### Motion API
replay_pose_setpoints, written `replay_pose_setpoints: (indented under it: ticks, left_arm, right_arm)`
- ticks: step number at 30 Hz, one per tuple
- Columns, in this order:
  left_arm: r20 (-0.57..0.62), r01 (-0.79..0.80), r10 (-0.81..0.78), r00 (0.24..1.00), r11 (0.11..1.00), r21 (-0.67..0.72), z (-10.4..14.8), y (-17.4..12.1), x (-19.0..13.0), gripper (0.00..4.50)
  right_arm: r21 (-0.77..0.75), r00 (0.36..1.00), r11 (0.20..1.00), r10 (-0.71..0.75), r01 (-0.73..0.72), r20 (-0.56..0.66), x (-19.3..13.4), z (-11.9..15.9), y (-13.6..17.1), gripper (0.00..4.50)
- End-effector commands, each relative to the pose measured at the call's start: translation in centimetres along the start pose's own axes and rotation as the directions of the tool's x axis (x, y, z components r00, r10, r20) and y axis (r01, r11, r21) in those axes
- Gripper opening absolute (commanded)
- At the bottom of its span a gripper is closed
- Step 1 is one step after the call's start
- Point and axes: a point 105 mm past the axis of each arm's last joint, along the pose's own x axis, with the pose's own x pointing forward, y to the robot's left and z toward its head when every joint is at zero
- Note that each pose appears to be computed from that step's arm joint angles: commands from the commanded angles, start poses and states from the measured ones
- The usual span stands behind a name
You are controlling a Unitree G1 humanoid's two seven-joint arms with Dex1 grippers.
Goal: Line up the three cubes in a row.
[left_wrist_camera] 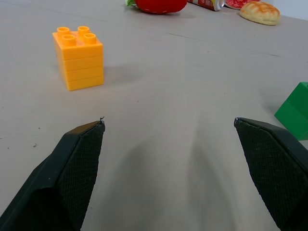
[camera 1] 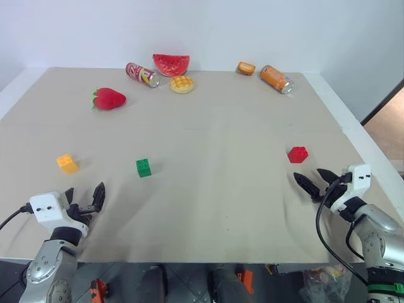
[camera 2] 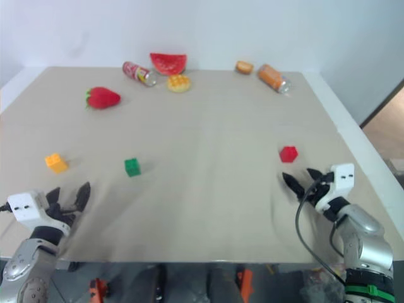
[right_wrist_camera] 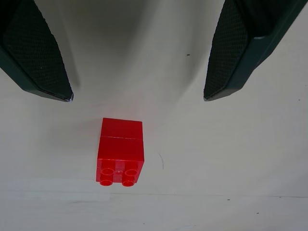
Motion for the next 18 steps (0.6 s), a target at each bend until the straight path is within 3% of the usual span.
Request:
replay_pose_setpoints:
  ticks: [1,6,10,18]
  left_arm:
    - [0.052,0.0,-0.001,0.999,1.0,0.028,1.4,0.1,0.1,4.46]
    - [0.054,0.052,-0.055,0.997,0.997,0.06,1.8,-1.0,0.4,4.46]
    - [0.066,0.193,-0.202,0.977,0.973,0.124,2.5,-3.4,0.4,4.46]
    - [0.162,0.485,-0.522,0.837,0.846,0.22,7.4,-9.0,1.2,4.46]
  right_arm:
    - [-0.021,0.998,1.0,0.018,-0.017,0.053,0.3,1.5,0.7,4.5]
    - [-0.028,0.998,1.0,-0.013,0.015,0.065,1.5,1.6,1.2,4.5]
    - [-0.063,0.994,0.994,-0.088,0.092,0.063,2.5,1.6,0.4,4.5]
    - [-0.091,0.981,0.979,-0.172,0.18,0.089,3.1,2.6,-1.1,4.5]
